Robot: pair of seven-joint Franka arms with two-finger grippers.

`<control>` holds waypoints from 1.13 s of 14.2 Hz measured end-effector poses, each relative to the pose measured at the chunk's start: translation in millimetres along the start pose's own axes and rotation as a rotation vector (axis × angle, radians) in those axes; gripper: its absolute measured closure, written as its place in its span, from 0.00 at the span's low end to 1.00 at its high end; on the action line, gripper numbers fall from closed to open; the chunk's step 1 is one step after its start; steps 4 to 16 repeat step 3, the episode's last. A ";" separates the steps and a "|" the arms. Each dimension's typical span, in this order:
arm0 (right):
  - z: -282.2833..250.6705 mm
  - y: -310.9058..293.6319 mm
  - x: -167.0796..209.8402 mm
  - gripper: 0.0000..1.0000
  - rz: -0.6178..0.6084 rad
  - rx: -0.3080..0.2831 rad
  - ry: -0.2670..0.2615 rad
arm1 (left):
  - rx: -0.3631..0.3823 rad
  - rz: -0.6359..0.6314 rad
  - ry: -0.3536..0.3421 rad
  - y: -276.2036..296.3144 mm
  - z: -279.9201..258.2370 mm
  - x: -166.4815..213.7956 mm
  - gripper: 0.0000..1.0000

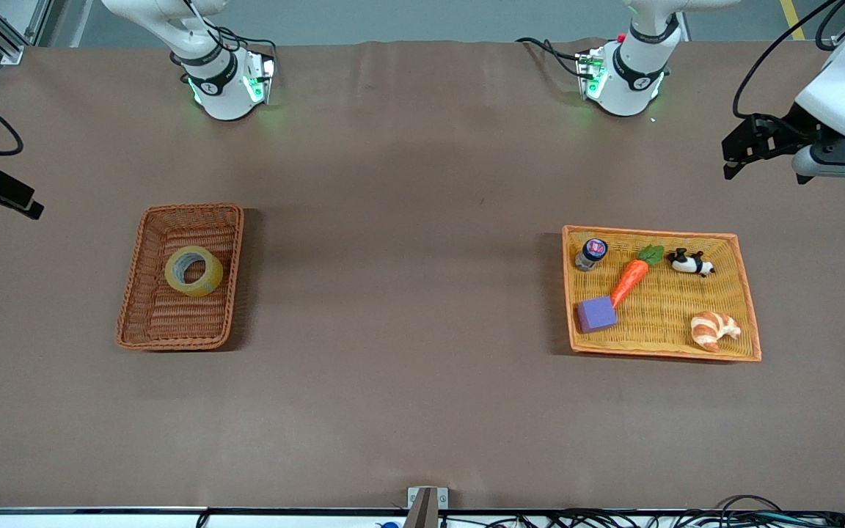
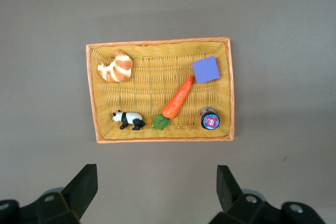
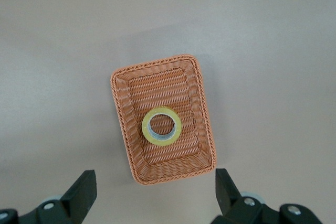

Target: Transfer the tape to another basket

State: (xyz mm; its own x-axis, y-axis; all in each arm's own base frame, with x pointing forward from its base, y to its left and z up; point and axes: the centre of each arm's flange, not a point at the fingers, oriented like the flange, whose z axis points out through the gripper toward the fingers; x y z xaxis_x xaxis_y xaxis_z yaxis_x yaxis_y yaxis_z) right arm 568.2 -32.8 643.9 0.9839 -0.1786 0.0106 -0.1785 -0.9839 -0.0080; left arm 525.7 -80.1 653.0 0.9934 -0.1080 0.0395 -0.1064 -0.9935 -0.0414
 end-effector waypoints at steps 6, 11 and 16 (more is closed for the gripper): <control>0.9 -3.0 -0.4 0.00 -0.005 0.001 -0.002 | -0.004 -0.049 -0.011 -6.2 1.2 -0.9 0.00; 0.9 -3.0 -0.4 0.00 -0.005 0.001 -0.002 | -0.004 -0.049 -0.011 -6.2 1.2 -0.9 0.00; 0.9 -3.0 -0.4 0.00 -0.005 0.001 -0.002 | -0.004 -0.049 -0.011 -6.2 1.2 -0.9 0.00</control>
